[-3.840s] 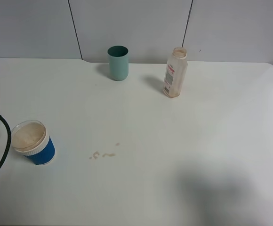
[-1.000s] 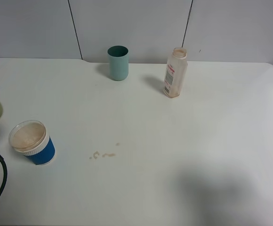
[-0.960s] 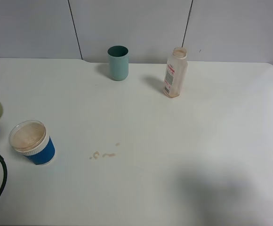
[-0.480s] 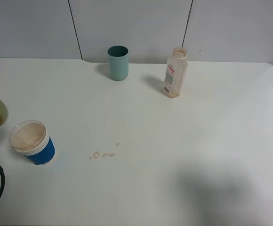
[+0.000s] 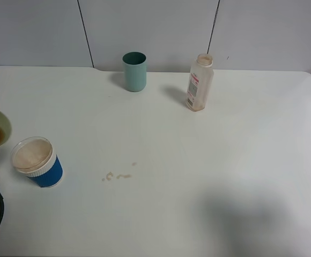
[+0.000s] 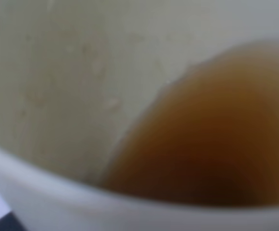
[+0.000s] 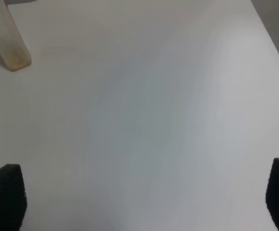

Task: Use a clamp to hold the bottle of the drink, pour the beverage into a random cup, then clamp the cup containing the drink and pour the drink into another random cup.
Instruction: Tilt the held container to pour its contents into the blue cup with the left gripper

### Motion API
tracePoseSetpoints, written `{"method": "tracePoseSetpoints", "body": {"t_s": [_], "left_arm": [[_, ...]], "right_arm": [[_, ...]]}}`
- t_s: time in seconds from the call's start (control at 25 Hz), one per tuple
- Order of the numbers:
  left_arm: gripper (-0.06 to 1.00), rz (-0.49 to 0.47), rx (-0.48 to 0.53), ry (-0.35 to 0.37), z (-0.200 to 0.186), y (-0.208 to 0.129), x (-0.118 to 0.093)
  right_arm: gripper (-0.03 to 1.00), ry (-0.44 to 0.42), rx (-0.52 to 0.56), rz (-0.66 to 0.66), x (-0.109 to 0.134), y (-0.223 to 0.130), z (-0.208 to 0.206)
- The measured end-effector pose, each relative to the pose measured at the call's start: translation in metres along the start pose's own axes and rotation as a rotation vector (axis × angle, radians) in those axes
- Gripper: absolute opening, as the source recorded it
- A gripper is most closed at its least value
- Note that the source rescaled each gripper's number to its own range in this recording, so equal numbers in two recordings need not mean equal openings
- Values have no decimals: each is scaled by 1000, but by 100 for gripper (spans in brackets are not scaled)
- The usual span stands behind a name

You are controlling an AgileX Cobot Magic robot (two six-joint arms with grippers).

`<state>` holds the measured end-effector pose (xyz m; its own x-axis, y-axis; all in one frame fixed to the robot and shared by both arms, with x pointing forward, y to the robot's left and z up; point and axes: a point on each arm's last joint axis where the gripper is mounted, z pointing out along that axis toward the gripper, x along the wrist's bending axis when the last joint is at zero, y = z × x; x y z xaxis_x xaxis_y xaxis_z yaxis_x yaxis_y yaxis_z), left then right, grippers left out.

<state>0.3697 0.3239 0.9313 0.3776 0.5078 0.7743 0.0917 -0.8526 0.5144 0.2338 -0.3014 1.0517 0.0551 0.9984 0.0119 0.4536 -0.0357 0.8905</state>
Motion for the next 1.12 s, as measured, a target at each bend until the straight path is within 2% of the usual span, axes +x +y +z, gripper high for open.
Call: {"method": "tracePoseSetpoints", "body": {"t_s": [1.12], "left_arm": [[1, 71, -55, -20, 1, 5, 1]], "right_arm": [[100, 0, 0, 0, 0, 0, 0]]}}
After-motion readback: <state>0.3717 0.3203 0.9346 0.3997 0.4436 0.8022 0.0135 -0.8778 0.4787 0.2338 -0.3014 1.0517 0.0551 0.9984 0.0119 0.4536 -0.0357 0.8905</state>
